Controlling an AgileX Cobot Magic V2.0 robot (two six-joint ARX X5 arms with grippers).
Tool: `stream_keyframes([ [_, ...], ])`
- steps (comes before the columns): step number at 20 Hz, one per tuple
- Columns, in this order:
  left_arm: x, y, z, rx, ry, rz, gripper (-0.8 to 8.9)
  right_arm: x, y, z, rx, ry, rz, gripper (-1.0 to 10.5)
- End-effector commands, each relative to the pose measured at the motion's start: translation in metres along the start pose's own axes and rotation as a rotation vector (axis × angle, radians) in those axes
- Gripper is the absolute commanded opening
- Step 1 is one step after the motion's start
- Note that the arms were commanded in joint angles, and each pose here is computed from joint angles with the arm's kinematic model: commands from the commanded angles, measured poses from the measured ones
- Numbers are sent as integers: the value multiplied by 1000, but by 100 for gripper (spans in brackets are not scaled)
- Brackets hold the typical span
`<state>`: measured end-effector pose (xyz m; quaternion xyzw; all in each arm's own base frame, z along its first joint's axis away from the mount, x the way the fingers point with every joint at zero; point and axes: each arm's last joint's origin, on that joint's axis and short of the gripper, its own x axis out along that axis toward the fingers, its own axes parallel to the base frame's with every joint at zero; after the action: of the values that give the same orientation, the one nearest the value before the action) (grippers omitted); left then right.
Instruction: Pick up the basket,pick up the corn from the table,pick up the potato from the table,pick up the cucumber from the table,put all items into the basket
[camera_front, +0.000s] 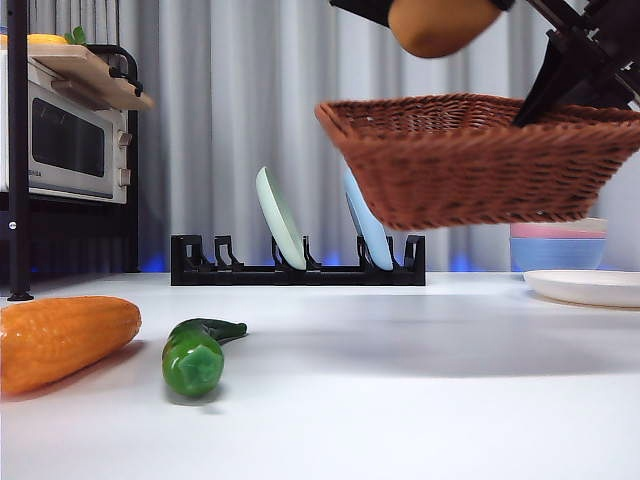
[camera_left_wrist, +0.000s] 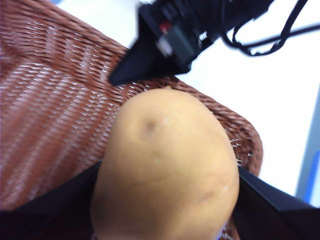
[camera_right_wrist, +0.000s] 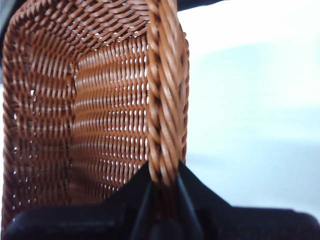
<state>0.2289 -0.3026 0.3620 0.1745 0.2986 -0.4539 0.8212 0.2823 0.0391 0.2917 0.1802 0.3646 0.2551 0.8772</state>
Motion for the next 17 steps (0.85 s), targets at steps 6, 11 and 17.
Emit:
stream_keyframes([
  [6,54,-9,-21,-17,167,15,-8,1,1,1,29,7,26,-12],
  [11,64,-10,-25,-63,193,17,174,1,1,-1,38,21,22,-12],
  [17,66,-9,-26,-84,199,34,454,1,0,-5,55,55,27,-12],
])
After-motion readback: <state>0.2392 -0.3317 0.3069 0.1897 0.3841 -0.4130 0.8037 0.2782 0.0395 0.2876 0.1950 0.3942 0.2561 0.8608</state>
